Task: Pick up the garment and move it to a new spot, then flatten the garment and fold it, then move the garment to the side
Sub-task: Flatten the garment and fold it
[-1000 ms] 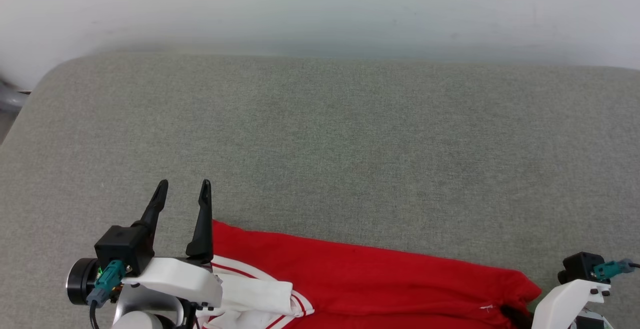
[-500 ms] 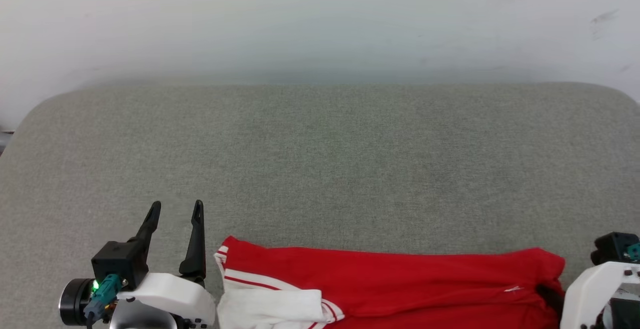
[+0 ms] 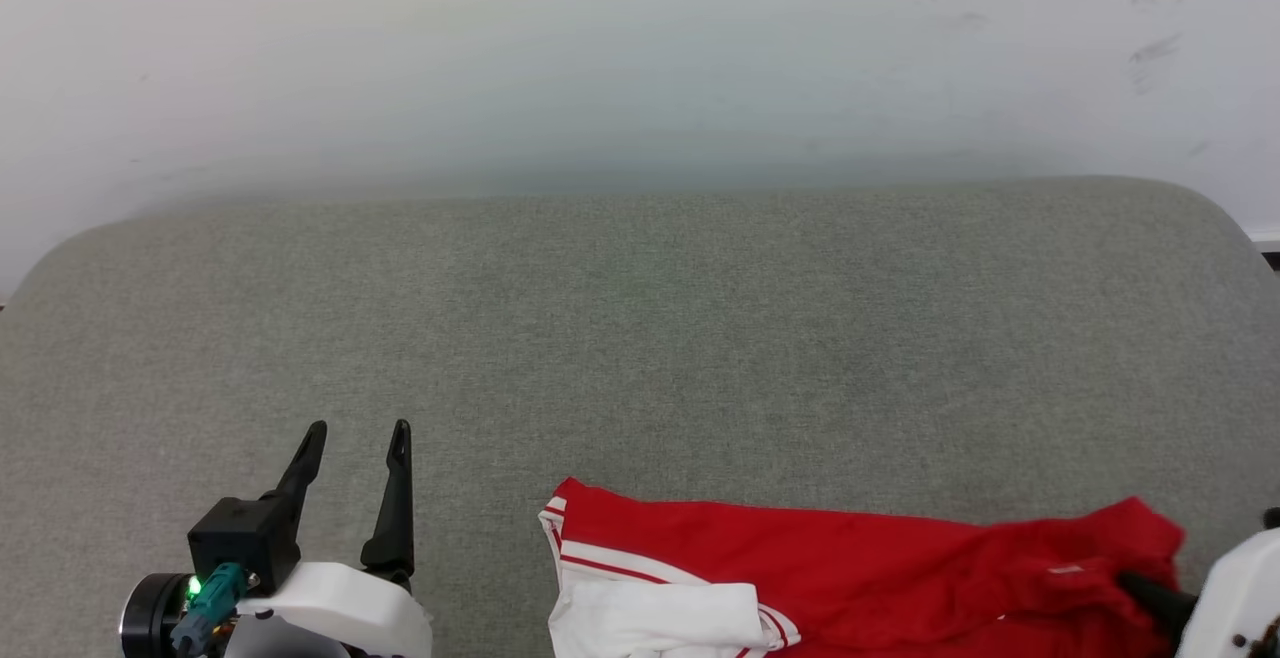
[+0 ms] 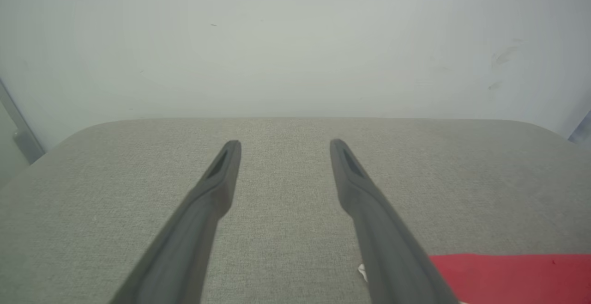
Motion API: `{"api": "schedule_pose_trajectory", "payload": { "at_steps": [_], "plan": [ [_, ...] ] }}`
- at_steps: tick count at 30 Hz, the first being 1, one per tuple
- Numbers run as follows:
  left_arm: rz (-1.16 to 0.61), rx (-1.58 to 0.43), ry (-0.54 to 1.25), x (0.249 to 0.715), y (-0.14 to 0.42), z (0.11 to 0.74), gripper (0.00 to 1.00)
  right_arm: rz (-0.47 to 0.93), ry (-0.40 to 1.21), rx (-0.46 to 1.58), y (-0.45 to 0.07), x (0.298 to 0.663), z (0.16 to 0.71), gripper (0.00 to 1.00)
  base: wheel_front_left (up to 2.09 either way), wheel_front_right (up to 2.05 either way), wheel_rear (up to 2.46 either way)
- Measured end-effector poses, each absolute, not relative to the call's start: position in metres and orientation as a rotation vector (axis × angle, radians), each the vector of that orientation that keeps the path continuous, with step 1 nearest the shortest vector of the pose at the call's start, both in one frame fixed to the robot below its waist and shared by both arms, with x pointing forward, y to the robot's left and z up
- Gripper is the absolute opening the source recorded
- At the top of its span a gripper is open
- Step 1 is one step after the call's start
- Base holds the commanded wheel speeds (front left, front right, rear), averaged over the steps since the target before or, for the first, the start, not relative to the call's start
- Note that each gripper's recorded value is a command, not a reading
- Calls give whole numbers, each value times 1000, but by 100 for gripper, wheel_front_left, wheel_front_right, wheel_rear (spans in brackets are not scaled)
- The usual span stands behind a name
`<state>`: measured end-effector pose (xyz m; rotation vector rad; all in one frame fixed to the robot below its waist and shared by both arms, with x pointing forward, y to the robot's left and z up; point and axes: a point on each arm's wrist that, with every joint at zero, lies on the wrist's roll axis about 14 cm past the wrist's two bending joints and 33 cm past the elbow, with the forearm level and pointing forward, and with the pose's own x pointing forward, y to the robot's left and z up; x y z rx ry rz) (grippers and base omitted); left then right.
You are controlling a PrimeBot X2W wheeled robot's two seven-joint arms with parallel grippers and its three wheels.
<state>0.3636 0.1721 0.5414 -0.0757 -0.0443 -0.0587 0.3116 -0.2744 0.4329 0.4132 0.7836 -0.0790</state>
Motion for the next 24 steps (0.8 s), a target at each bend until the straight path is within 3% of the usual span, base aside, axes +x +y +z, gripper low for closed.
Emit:
{"api": "schedule_pose_trajectory", "payload": {
  "at_steps": [11, 24],
  "plan": [
    [-25, -67, -39, 356, 184, 542, 100, 356, 842, 822, -147, 319, 454, 0, 0, 0, 0],
    [20, -80, -25, 356, 198, 537, 100, 724, 933, 1008, -24, 320, 463, 0, 0, 0, 0]
  ]
}}
